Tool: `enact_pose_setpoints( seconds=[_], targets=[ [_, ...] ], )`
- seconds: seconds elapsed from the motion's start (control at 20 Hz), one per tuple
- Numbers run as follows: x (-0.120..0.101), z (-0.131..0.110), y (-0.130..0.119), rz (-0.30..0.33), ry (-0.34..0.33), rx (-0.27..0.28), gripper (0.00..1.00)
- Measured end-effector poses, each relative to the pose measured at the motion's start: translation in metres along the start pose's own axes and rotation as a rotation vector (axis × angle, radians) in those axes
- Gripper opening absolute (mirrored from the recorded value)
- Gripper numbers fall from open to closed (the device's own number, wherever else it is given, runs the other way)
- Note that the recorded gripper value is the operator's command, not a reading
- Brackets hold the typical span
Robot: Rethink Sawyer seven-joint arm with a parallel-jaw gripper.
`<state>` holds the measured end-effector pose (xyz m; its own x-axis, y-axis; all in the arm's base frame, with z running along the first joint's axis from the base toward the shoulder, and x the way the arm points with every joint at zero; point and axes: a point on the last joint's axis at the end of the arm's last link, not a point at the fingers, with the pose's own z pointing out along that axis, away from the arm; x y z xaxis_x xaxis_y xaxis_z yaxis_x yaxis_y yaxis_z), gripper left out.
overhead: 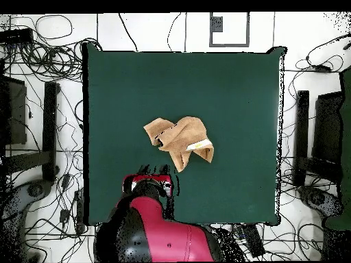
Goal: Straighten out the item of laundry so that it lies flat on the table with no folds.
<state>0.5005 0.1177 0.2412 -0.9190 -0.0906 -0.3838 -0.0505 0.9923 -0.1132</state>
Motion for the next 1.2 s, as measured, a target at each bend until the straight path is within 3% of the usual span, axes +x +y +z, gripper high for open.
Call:
enact_pose_setpoints(
  seconds=[0.5, 1.2],
  targets=[
    [-0.022, -0.001, -0.006, 0.044, -0.179, 0.05, 1.0],
    [-0.022, 0.039, -0.012, 0.074, -0.124, 0.061, 1.0]
  ],
)
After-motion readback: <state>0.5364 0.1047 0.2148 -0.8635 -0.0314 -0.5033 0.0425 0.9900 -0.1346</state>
